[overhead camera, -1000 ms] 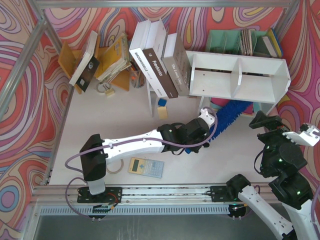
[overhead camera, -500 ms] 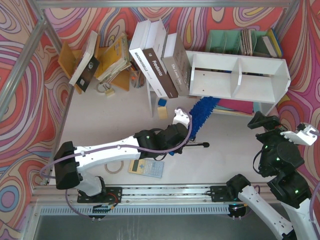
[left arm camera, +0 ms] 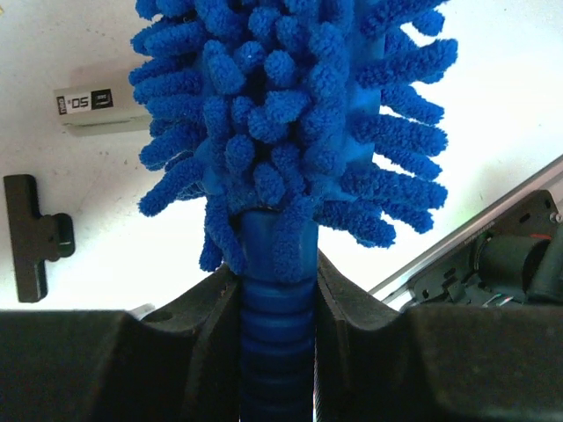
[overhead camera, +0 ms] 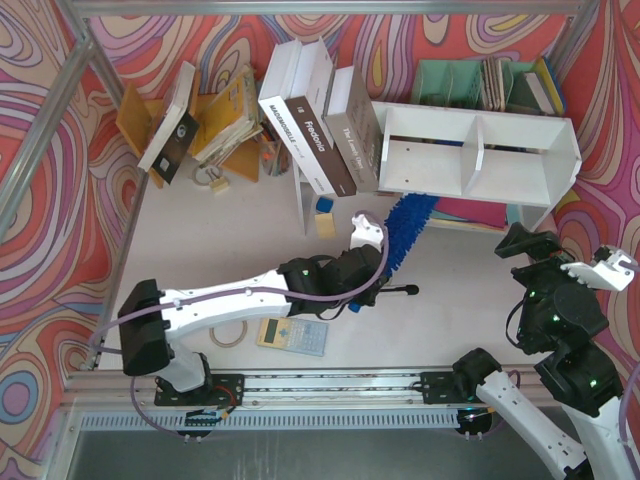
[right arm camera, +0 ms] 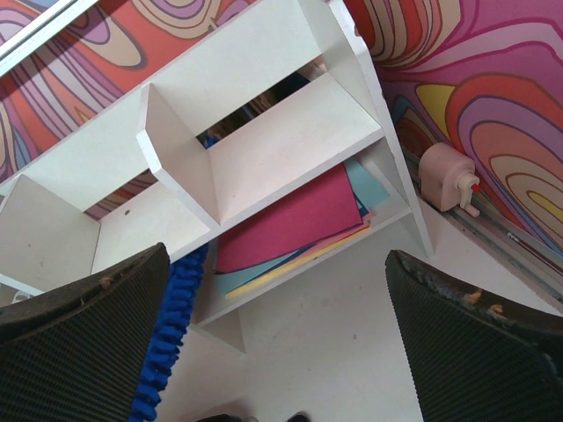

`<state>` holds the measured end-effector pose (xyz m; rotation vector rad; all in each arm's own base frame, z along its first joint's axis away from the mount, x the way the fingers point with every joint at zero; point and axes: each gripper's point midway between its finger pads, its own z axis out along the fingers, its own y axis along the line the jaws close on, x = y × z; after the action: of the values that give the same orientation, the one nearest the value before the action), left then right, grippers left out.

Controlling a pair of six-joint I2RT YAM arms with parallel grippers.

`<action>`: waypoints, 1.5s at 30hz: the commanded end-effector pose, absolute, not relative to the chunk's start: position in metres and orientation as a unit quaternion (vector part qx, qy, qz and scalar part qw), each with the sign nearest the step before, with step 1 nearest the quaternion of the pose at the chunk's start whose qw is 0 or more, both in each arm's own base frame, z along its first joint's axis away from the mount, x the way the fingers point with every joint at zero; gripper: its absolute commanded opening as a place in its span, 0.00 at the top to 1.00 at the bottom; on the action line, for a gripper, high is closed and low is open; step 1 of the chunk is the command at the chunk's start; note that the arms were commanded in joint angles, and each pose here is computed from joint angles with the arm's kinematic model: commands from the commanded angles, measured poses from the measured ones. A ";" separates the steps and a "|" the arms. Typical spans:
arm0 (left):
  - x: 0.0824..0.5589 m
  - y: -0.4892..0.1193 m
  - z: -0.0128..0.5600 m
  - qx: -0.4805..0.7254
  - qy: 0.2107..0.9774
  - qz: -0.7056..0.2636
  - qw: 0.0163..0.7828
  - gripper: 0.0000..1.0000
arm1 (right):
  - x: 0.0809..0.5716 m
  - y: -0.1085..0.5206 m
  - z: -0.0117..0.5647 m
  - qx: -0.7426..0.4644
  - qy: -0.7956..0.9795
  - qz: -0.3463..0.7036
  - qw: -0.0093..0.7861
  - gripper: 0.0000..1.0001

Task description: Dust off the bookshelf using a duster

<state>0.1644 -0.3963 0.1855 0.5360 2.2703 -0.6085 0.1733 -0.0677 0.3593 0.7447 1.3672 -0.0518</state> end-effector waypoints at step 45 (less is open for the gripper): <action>0.162 -0.421 0.168 0.226 0.882 -0.254 0.327 1.00 | 0.172 -0.068 0.372 0.338 0.610 -0.018 0.717 0.01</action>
<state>0.1586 -0.4119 0.1485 0.5694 2.3679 -0.6071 0.1718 -0.0676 0.3647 0.7462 1.3580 -0.0374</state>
